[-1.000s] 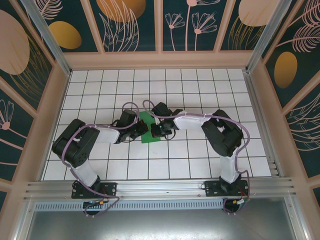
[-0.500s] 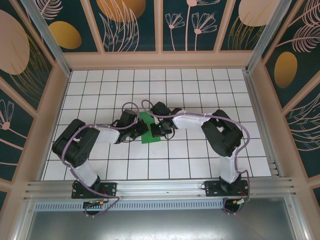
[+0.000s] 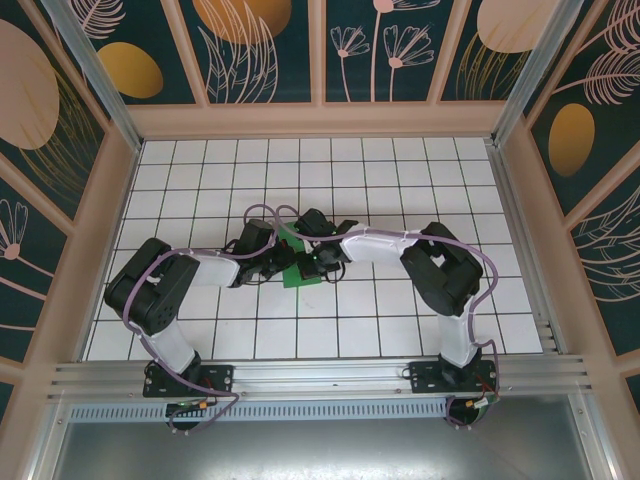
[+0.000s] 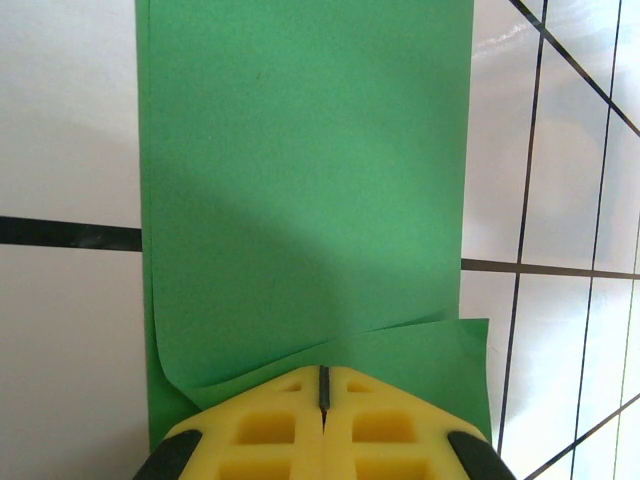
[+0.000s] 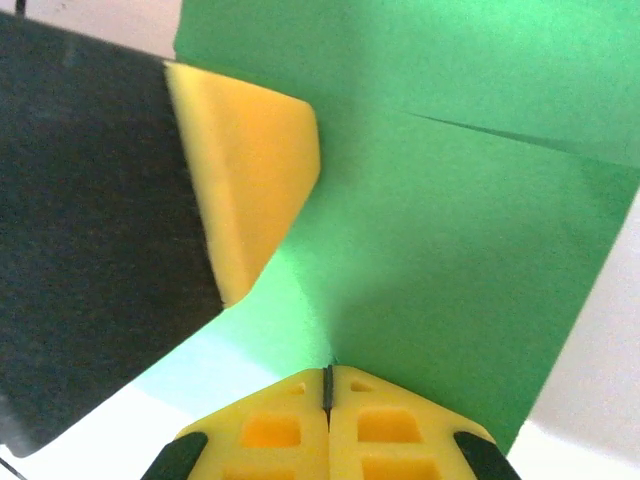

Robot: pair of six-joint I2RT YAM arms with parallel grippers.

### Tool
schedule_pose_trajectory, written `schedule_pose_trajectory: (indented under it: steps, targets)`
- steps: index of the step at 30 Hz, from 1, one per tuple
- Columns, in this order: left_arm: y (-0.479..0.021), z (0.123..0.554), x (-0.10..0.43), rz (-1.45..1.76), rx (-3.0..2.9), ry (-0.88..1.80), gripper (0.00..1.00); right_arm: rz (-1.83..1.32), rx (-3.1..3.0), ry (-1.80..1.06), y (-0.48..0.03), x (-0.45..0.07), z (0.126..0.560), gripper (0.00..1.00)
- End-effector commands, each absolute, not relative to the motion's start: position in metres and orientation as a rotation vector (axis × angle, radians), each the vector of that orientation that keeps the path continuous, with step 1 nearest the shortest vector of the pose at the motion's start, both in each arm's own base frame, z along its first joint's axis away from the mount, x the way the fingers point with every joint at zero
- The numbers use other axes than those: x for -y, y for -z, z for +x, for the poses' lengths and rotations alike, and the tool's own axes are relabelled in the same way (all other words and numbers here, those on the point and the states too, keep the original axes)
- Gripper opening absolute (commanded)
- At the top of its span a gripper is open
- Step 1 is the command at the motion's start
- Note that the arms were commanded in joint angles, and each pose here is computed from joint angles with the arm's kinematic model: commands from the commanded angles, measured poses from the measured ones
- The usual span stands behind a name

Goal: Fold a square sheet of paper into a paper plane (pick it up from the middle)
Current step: Fold the triangle a second time at the center of the table.

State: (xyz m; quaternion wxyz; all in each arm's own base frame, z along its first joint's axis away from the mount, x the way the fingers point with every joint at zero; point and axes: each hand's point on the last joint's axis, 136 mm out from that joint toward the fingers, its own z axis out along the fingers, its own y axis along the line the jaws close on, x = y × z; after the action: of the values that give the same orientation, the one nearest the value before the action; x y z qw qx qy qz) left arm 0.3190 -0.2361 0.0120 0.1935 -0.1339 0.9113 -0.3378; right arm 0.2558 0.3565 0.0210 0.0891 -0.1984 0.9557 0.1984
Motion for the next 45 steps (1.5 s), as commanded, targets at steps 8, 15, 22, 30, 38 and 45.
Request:
schedule_pose_trajectory:
  steps: [8,15,22,30,38,45]
  targets:
    - [0.047,0.284,0.195,-0.493,-2.758,0.637,0.06,-0.537,-2.921,-0.495,-0.006,-0.327,0.247,0.0]
    - [0.052,0.282,0.191,-0.5,-2.771,0.605,0.06,-0.539,-2.92,-0.503,-0.01,-0.317,0.246,0.0]
    - [0.054,0.281,0.188,-0.495,-2.78,0.582,0.06,-0.503,-2.95,-0.589,-0.006,-0.302,0.238,0.0]
    - [0.053,0.281,0.189,-0.489,-2.777,0.585,0.06,-0.392,-2.987,-0.755,-0.002,-0.278,0.224,0.0]
    - [0.046,0.286,0.195,-0.473,-2.754,0.633,0.06,-0.456,-2.769,-1.031,-0.063,-0.313,0.244,0.0]
    - [0.043,0.288,0.198,-0.477,-2.745,0.654,0.06,-0.515,-2.769,-1.067,-0.049,-0.341,0.255,0.0]
